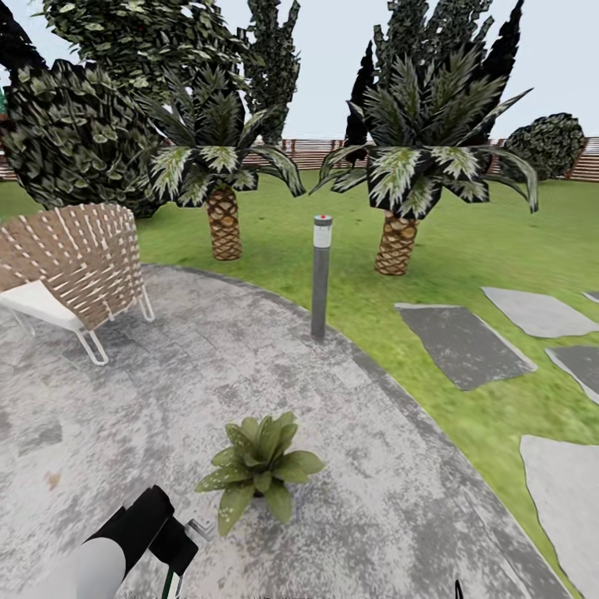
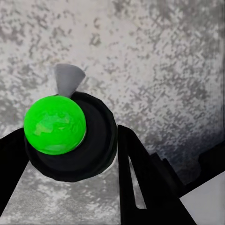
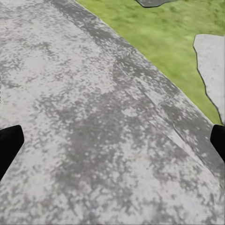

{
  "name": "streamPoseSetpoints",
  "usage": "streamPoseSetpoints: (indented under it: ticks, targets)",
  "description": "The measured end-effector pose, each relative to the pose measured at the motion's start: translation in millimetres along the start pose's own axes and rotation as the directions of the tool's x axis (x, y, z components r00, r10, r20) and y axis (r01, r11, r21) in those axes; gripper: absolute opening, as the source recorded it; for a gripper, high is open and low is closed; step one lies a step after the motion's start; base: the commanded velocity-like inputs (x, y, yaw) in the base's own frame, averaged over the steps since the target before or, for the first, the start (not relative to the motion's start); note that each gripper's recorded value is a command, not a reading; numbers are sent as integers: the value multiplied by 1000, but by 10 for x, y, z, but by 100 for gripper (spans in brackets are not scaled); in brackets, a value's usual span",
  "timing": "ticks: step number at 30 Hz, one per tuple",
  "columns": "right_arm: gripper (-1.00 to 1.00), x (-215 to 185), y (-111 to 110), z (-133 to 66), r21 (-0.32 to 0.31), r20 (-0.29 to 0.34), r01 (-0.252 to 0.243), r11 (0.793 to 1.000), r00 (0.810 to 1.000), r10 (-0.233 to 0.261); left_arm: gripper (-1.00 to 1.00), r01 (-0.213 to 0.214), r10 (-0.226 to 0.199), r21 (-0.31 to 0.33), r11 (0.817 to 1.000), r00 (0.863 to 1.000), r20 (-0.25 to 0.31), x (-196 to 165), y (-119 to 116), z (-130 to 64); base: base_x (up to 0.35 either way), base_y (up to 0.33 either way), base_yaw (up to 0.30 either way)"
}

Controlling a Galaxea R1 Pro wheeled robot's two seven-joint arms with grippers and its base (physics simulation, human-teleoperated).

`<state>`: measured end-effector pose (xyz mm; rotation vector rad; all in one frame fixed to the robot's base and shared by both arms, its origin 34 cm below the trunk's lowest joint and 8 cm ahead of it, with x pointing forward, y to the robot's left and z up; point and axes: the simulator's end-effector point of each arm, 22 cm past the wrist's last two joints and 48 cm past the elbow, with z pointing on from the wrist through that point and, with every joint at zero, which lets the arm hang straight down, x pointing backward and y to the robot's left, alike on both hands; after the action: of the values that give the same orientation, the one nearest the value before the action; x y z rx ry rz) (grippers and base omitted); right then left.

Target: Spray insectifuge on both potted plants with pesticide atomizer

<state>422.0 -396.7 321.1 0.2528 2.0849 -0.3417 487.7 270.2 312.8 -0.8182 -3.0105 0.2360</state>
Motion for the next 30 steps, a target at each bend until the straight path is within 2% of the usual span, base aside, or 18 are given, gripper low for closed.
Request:
streamPoseSetpoints:
  ticks: [5,14,22,27,30]
  targets:
    - [100,1,4,0,0,0,0,1000,1000,0,-100,1,-1,0,1000,1000,-1,1,0,1,-164,-172,272]
    - [100,1,4,-2,0,0,-1,1000,1000,1,-100,3,-3,0,1000,1000,-1,3,2,-2,83,-12,271]
    - [100,43,120,-34,-16,-11,-11,1000,1000,10,-100,10,-10,-5,1000,1000,-9,73,60,-2,2,0,34]
    - [100,46,86,-28,-6,-12,-12,1000,1000,12,-100,-2,2,1,1000,1000,-9,46,-8,26,0,0,88]
    - [100,31,39,-14,-2,-8,-6,1000,1000,6,-100,-17,17,17,1000,1000,-2,-51,-143,43,0,0,15]
